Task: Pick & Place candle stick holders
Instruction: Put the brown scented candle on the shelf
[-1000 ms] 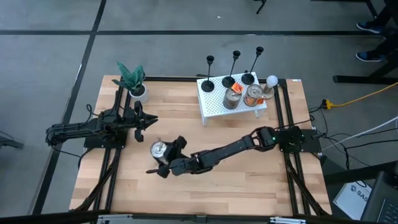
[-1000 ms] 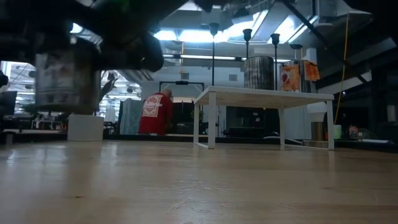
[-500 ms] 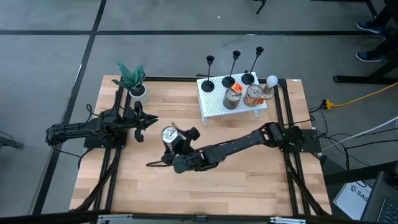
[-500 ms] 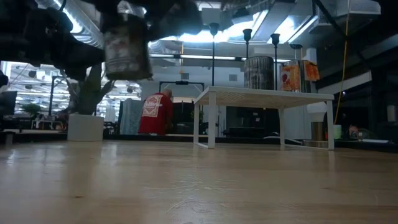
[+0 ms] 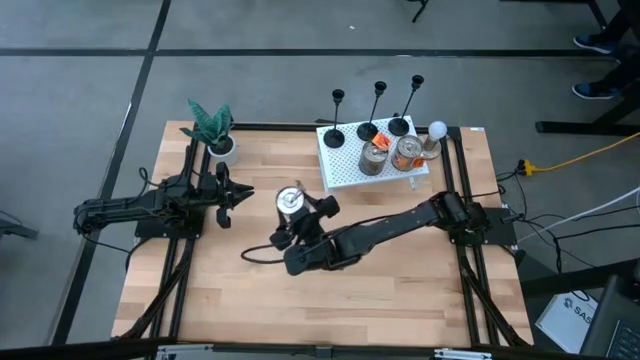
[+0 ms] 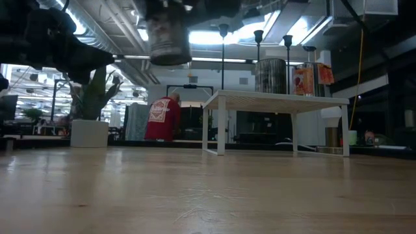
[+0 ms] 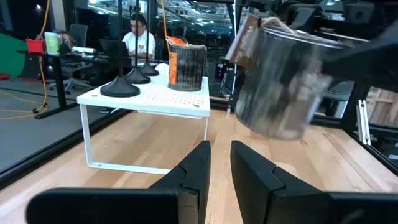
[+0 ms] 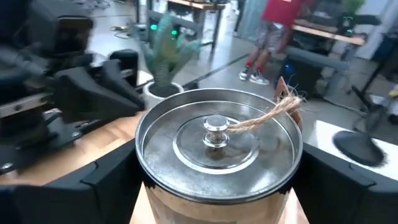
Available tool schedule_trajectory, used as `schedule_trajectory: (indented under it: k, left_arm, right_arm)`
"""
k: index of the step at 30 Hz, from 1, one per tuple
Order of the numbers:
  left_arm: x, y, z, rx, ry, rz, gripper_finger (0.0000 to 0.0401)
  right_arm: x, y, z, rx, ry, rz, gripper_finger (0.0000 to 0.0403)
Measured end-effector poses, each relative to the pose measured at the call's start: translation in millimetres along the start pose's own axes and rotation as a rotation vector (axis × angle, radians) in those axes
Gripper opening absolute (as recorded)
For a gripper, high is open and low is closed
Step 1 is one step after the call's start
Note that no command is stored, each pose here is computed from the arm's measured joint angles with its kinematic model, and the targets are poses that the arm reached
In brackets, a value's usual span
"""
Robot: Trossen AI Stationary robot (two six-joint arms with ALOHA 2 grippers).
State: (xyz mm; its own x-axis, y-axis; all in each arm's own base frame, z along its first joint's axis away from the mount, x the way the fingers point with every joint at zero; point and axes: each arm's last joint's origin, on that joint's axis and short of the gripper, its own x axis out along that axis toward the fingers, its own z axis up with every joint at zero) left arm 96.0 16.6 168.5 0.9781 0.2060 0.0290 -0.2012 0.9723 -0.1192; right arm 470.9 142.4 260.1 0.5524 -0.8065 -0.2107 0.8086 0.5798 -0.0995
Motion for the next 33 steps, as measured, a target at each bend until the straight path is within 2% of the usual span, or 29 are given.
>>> schedule_trajectory:
  k: [7, 25, 33]
  left_arm:
    - [0.0, 0.0, 0.0, 0.000, 0.000, 0.000, 0.0059]
    - [0.0, 0.0, 0.0, 0.000, 0.000, 0.000, 0.0059]
    - [0.0, 0.0, -0.2, 0.000, 0.001, 0.000, 0.0059]
  right_arm:
    - [-6.3, -22.7, 5.6, 0.021, -0.017, -0.109, 0.0342]
    - [-9.9, -51.2, 15.5, 0.015, -0.123, -0.248, 0.0342]
    - [5.3, -70.3, 9.8, 0.114, -0.123, -0.298, 0.0342]
